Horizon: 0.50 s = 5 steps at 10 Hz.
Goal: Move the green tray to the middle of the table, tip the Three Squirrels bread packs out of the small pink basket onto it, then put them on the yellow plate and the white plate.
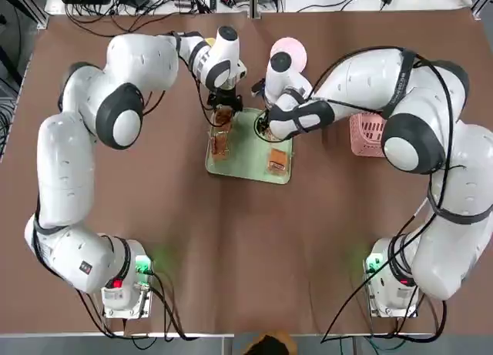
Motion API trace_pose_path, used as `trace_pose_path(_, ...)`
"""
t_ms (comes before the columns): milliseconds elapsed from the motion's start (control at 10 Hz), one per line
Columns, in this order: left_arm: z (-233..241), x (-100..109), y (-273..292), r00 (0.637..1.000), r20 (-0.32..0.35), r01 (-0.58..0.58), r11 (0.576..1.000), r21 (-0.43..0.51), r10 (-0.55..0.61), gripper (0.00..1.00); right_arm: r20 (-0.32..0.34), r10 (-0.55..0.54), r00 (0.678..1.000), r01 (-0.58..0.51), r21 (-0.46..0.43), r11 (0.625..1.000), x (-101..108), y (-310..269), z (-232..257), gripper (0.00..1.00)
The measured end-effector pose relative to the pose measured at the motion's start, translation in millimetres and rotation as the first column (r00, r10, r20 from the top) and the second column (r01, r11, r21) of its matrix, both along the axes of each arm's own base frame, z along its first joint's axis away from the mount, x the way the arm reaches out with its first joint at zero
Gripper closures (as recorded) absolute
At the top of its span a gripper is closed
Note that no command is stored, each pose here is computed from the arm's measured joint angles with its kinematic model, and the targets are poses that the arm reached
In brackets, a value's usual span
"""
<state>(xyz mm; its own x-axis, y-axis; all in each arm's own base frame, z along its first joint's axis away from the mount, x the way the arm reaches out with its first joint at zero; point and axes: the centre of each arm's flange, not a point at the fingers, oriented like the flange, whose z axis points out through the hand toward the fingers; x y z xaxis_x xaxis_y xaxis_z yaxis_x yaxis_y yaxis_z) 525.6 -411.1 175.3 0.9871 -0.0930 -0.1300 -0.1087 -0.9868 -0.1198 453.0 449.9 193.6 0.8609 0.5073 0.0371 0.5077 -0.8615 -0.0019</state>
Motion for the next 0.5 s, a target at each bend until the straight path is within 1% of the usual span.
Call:
trace_pose_path(100, -1.3, -0.9, -0.6, 1.000, -0.002, 0.001, 1.000, 0.001, -0.001, 0.02, -0.002, 0.006, 1.000, -0.006, -0.004, 1.000, 1.0, -1.8, -2.3, 0.02)
trace_pose_path(200, -1.4, -1.0, -0.8, 1.000, -0.002, 0.002, 1.000, 0.001, -0.002, 0.06, -0.005, 0.011, 1.000, -0.011, -0.007, 1.000, 0.7, -2.4, -5.2, 0.04)
trace_pose_path(300, -0.7, -0.5, -1.1, 1.000, -0.001, 0.002, 1.000, 0.000, -0.002, 0.13, -0.006, 0.013, 1.000, -0.013, -0.008, 1.000, 0.6, -2.5, -6.0, 0.13)
trace_pose_path(400, 0.2, 0.2, -1.5, 1.000, 0.001, 0.001, 1.000, -0.001, -0.001, 0.15, -0.005, 0.013, 1.000, -0.013, -0.007, 1.000, 1.0, -2.5, -5.6, 0.18)
trace_pose_path(500, 0.8, 0.6, -1.7, 1.000, 0.002, 0.001, 1.000, -0.002, -0.001, 0.18, -0.002, 0.013, 1.000, -0.013, -0.005, 1.000, 2.2, -1.7, -2.7, 0.34)
